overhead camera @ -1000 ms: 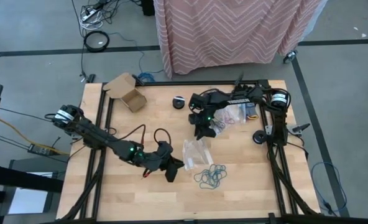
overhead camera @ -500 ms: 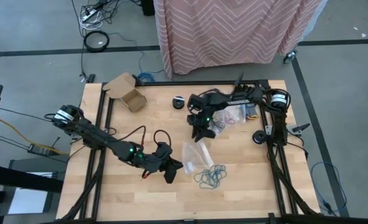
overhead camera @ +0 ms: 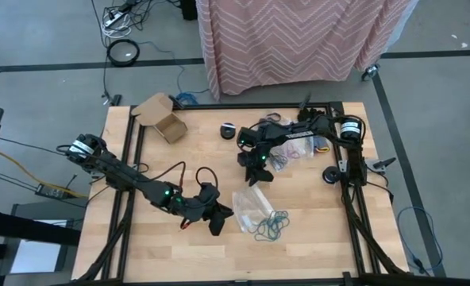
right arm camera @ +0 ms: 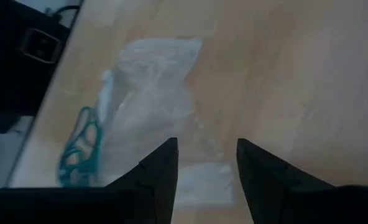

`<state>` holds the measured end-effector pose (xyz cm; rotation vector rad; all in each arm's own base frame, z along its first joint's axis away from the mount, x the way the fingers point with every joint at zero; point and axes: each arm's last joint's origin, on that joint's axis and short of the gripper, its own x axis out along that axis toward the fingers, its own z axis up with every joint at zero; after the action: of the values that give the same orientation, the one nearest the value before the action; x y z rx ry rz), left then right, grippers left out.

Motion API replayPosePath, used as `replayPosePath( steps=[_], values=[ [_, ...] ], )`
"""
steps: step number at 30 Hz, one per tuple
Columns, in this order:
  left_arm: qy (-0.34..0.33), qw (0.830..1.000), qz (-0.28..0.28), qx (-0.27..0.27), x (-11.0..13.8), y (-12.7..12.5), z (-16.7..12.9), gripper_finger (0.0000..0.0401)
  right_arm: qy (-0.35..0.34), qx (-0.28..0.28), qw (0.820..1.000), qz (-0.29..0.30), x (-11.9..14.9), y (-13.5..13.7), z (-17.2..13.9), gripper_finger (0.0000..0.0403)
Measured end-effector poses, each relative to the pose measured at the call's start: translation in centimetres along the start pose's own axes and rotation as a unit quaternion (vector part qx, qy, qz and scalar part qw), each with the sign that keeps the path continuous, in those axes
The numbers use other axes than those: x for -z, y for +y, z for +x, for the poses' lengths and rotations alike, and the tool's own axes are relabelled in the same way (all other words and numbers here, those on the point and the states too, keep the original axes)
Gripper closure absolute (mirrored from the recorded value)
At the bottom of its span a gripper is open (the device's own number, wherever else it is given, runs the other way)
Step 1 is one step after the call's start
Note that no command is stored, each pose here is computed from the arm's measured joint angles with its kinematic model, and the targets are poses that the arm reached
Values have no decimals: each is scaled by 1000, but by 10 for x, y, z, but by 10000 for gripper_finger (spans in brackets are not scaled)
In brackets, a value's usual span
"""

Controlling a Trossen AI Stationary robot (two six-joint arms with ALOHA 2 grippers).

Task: Sort rubber bands
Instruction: Open the transparent zip bag

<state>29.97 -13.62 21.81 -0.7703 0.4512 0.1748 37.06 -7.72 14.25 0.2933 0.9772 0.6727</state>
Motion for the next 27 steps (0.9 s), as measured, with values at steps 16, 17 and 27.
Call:
replayPosePath(
  steps=[16,17,27],
  values=[
    [-1,1000,2,-5,0,1,0,332,14,-36,998,-44,-15,36,37,324],
    [-1,1000,3,-5,0,1,0,332,21,-34,999,-33,-14,38,39,342],
    [13,1000,11,-20,6,2,-2,332,49,-19,998,20,-13,47,44,400]
  ],
)
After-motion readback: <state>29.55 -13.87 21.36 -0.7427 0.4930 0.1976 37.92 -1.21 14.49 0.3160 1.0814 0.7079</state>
